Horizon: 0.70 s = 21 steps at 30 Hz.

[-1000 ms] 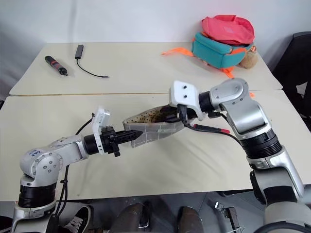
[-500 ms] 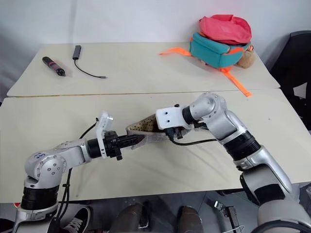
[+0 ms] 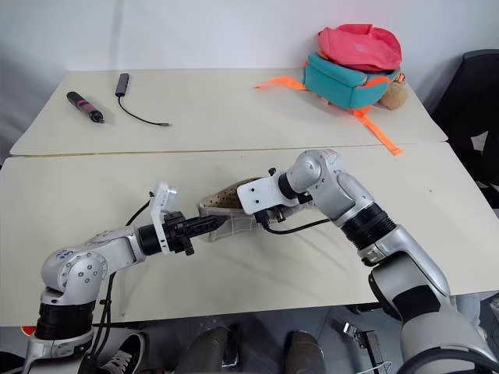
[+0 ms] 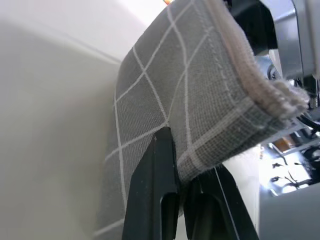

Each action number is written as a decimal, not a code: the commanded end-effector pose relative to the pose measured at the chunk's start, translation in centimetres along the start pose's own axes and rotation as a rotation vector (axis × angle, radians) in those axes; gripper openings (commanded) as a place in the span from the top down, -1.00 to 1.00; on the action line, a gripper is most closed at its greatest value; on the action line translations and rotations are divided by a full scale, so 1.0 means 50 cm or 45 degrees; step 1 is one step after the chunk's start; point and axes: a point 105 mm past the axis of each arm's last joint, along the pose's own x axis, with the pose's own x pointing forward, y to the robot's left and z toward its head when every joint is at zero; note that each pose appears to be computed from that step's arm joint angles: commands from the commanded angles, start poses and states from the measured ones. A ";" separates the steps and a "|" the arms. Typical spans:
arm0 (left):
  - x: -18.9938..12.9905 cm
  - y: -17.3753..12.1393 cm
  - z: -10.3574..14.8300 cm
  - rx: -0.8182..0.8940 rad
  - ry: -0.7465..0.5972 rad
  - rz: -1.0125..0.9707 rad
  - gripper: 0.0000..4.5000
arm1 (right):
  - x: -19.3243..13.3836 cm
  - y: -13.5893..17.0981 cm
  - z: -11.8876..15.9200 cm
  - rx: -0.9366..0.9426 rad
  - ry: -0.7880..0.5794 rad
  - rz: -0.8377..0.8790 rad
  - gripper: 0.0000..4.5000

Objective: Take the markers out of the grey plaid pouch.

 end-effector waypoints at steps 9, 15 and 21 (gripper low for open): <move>-0.006 -0.013 0.036 0.041 -0.132 -0.055 1.00 | 0.045 0.050 -0.030 0.083 0.081 0.166 0.41; -0.010 -0.010 0.031 0.033 -0.121 -0.054 1.00 | 0.048 0.057 -0.031 0.131 0.091 0.215 0.41; -0.007 -0.012 0.028 0.038 -0.118 -0.059 1.00 | 0.070 0.066 -0.038 0.117 0.113 0.229 0.41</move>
